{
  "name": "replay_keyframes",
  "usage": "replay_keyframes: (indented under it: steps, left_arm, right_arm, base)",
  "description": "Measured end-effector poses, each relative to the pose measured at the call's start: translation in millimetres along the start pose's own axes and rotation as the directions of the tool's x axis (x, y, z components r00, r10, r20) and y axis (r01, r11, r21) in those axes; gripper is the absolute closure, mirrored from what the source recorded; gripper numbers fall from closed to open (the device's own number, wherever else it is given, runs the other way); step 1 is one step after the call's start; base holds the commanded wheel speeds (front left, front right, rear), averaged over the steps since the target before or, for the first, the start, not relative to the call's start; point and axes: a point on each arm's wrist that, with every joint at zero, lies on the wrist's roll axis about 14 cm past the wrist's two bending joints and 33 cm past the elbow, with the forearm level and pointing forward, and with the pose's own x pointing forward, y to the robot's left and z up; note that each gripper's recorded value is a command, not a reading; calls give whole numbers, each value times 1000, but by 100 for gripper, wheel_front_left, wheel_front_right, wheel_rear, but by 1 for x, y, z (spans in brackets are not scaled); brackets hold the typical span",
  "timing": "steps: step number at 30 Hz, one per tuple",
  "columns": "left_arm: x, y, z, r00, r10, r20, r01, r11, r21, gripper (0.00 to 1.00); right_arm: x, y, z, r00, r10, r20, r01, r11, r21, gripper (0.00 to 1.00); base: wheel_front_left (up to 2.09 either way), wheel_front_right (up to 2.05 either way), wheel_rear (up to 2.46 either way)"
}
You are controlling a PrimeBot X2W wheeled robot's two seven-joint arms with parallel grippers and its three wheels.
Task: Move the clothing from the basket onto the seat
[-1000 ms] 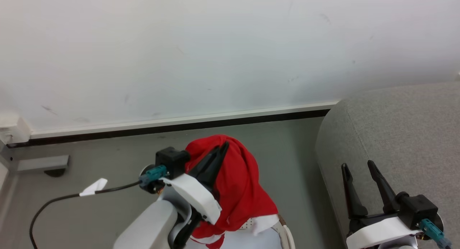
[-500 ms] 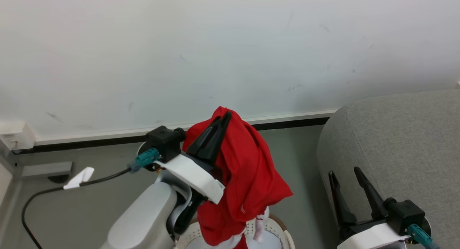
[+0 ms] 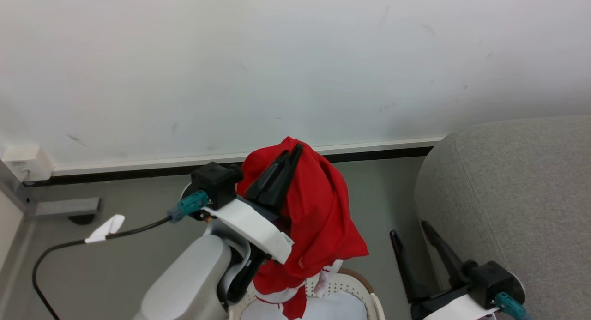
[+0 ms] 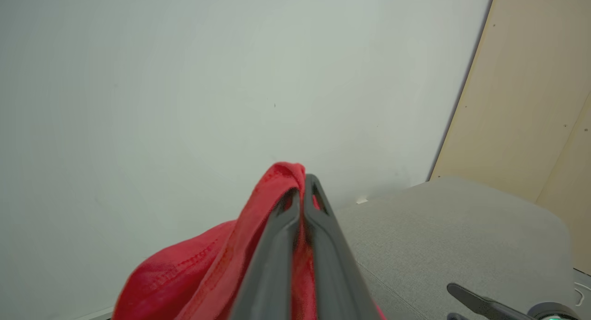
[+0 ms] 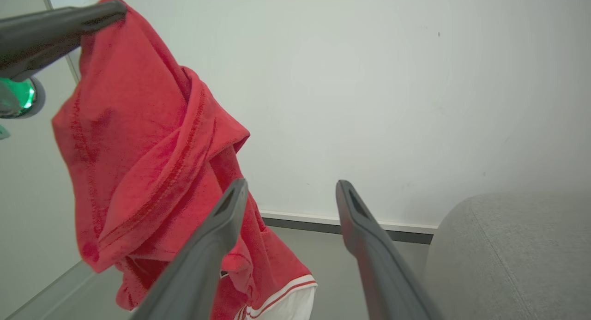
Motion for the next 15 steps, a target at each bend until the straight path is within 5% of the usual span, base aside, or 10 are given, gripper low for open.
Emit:
replay_keyframes:
  steps: [15]
  left_arm:
    - [-12, -2, -7, 999, 8, -33, -8, 1000, -2, 100]
  right_arm:
    - [23, 72, -27, 953, 279, -114, -281, 960, 3, 0]
  base:
    - [0, 0, 0]
